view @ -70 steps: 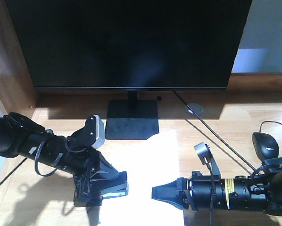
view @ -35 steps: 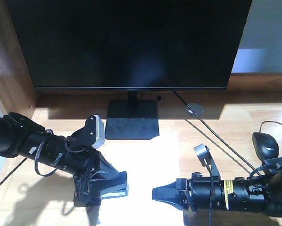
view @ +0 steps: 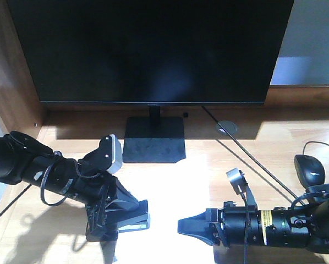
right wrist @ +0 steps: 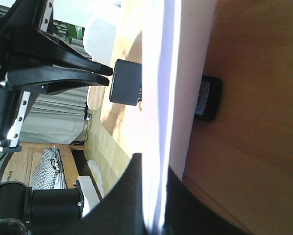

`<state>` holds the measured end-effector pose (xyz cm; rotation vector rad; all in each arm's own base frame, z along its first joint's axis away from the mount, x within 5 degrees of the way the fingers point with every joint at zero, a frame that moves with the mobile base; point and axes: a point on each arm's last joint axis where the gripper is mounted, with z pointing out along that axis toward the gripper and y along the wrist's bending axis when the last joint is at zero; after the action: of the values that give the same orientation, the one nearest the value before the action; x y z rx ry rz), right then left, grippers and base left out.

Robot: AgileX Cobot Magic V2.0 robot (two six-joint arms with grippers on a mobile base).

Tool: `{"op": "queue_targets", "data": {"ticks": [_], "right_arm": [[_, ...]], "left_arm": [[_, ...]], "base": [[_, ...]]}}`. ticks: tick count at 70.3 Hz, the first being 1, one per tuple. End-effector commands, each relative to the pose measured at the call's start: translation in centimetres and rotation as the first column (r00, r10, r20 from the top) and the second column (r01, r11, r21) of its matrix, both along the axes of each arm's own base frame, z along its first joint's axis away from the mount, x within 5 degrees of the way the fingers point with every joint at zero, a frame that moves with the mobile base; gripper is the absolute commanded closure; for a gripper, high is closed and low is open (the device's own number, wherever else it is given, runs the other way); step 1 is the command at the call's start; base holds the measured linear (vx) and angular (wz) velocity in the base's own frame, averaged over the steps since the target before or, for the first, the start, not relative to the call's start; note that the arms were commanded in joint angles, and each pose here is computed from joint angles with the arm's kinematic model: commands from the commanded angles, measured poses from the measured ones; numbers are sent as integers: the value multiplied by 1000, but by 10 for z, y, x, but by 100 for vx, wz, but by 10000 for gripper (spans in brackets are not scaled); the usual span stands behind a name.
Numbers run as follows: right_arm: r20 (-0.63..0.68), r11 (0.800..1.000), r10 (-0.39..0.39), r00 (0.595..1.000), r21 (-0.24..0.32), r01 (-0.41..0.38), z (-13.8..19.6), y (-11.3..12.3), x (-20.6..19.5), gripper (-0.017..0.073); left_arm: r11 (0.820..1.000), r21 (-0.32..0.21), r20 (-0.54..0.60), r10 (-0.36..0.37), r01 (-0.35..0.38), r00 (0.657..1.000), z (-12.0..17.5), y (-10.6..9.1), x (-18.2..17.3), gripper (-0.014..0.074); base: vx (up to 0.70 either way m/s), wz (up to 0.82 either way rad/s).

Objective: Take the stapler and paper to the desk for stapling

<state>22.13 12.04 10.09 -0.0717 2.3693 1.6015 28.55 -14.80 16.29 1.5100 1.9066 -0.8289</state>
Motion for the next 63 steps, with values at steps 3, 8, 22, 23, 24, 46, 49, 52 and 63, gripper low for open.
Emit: {"op": "queue_targets", "data": {"ticks": [3,8,22,23,24,46,49,52,63], "right_arm": [[68,997,4,998,79,-10,16,3,4,562],[69,997,5,998,81,-10,16,3,4,562],[69,996,5,998,84,-11,16,3,4,562],[69,996,5,998,84,-11,16,3,4,562],[69,996,5,998,84,-11,16,3,4,562],[69,996,5,998,84,-11,16,3,4,562],[69,996,5,998,84,-11,16,3,4,562],[69,996,5,998,84,-11,16,3,4,562],[69,996,5,998,84,-11,16,3,4,562]], "left_arm": [[997,-71,25,8,-6,1000,21,-5,1,600],[997,-73,25,10,-9,1000,21,-5,1,600],[995,-99,20,34,-32,999,22,-6,4,600],[995,-98,21,32,-30,999,21,-7,4,600],[995,-96,20,30,-28,999,20,-7,4,600],[999,-45,-59,3,-6,998,-16,-11,6,600],[999,-38,-71,1,-4,997,-21,-12,6,600],[1000,-31,-84,1,-4,996,-26,-12,6,600],[1000,-9,-109,-7,6,994,-37,-12,6,600]], "base": [[0,0],[0,0],[0,0],[0,0],[0,0],[0,0],[0,0],[0,0],[0,0]]}}
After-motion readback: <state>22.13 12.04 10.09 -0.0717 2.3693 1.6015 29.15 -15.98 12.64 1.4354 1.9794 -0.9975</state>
